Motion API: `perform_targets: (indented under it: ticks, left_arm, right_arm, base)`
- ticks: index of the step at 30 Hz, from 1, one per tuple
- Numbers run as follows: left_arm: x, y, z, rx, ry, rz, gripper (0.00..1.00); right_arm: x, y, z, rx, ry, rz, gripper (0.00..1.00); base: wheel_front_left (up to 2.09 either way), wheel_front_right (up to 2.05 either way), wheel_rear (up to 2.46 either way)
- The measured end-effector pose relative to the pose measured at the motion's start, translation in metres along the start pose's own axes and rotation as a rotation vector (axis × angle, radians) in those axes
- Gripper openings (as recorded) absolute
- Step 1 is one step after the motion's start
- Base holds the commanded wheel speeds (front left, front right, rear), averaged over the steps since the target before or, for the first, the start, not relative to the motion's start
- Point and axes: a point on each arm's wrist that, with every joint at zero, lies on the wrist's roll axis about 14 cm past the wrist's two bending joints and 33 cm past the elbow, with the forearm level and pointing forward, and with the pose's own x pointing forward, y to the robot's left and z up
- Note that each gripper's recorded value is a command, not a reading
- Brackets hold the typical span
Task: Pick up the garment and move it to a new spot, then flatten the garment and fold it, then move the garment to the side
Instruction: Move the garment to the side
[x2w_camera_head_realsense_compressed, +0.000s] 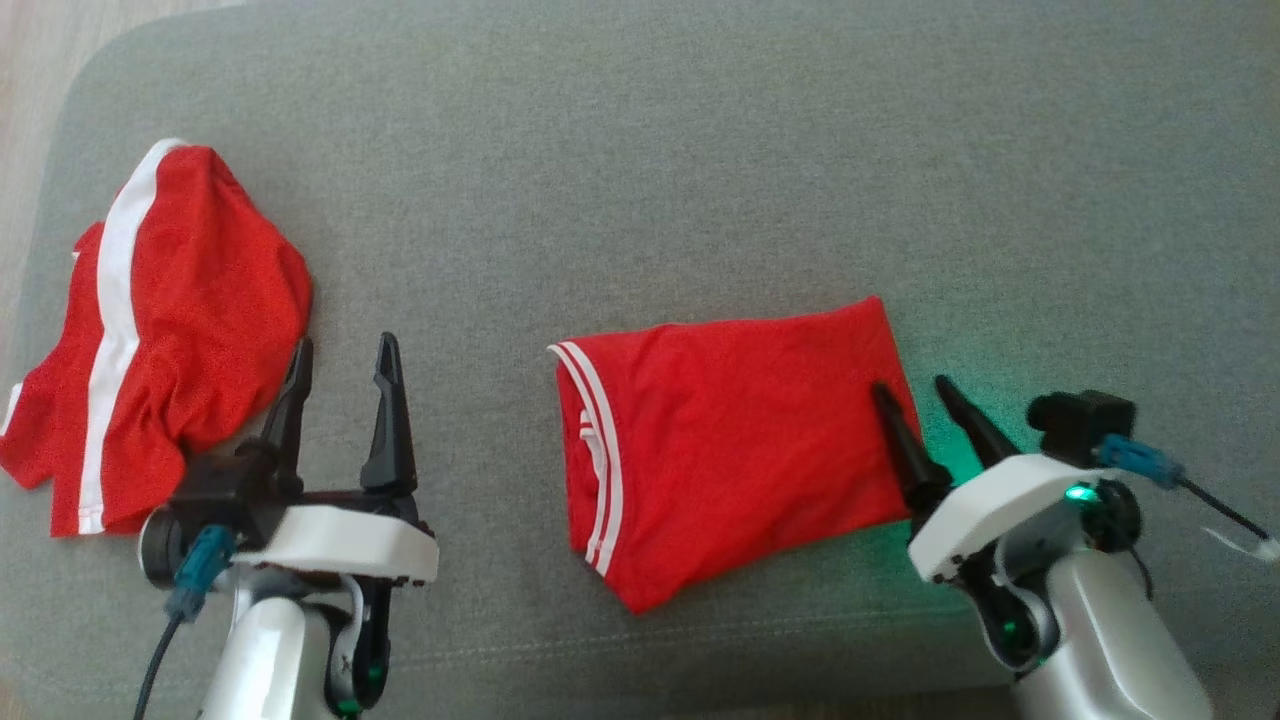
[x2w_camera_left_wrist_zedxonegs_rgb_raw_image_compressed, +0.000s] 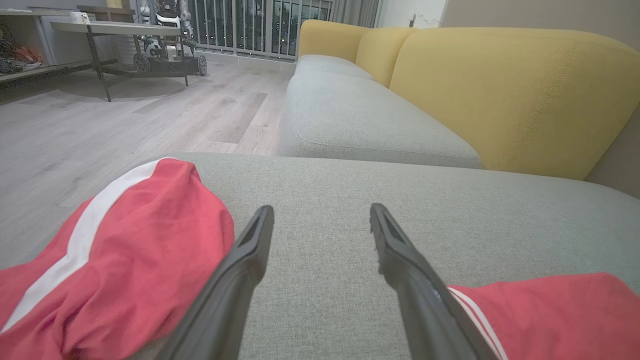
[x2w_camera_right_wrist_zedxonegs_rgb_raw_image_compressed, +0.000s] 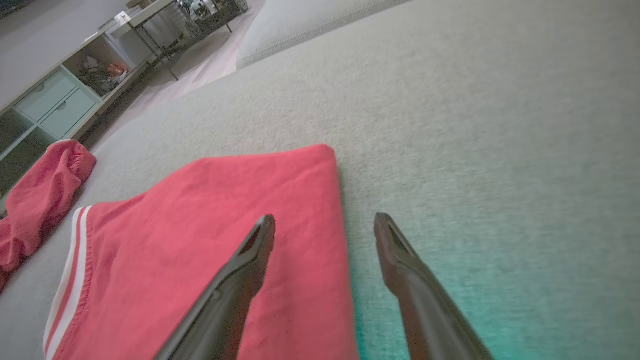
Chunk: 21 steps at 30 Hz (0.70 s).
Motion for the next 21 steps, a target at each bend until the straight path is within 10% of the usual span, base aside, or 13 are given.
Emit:
perform_targets:
  ticks: [16,18,21]
  left_arm:
    - [0.009,-0.003,-0.001,0.001,-0.001,-0.010,1.00]
    - [0.009,-0.003,-0.001,0.000,0.000,-0.011,1.00]
    - [0.009,-0.004,-0.001,0.003,0.000,-0.016,1.00]
  right_arm:
    - [0.013,0.009,-0.028,-0.039,0.115,0.030,1.00]
    - [0.013,0.012,-0.030,-0.062,0.123,0.041,0.00]
    - [0.012,0.013,-0.033,-0.112,0.134,0.050,0.00]
  base:
    - [0.00,0.00,0.00]
    - [0.00,0.00,0.00]
    - [0.00,0.00,0.00]
